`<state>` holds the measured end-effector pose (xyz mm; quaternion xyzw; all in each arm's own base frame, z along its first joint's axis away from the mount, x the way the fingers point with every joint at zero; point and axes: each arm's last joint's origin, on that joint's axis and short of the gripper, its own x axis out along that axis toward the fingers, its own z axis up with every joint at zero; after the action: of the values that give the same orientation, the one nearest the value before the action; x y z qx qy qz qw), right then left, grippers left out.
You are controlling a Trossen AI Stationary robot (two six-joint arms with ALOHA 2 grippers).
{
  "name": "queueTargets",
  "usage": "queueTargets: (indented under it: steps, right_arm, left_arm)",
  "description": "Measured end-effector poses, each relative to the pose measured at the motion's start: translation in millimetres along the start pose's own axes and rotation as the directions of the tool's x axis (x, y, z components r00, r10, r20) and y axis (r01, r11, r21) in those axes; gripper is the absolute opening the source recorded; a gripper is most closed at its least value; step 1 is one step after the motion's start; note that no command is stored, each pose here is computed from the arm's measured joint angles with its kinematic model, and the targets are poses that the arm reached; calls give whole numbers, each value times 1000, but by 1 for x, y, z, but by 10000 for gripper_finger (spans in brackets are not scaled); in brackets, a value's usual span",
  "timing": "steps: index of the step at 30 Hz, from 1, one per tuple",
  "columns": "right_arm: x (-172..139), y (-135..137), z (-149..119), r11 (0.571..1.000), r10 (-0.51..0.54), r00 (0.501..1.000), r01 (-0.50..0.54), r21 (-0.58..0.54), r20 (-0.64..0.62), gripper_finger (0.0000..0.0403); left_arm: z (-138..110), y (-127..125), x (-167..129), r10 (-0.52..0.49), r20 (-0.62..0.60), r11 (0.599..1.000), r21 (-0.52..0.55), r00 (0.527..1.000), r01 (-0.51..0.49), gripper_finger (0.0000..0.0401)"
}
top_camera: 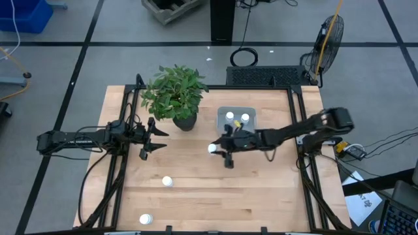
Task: Pick and place pill bottles into a basket
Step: Put the white pill bottle into the gray bin
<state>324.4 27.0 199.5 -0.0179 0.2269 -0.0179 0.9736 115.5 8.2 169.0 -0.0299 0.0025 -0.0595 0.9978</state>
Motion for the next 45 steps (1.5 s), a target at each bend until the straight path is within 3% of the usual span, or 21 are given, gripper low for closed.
queueTargets:
  steps: [9,14,22,37,45]
  right_arm:
    - [-65,-20,-29,968,-246,963,238,80,110,145]
    - [-76,-37,-48,942,-312,945,293,166,102,150]
    - [-78,-62,-69,898,-403,914,386,211,43,148]
    - [-48,-81,-94,903,-336,942,329,276,-25,148]
    - [-34,-81,-101,918,-291,957,275,286,17,149]
  left_arm:
    - [0,0,0,0,0,1000,0,1000,0,223]
    - [0,0,0,0,0,1000,0,1000,0,223]
    - [0,0,0,0,0,1000,0,1000,0,223]
    - [0,0,0,1,0,1000,0,1000,-1,223]
    - [0,0,0,0,0,1000,0,1000,0,223]
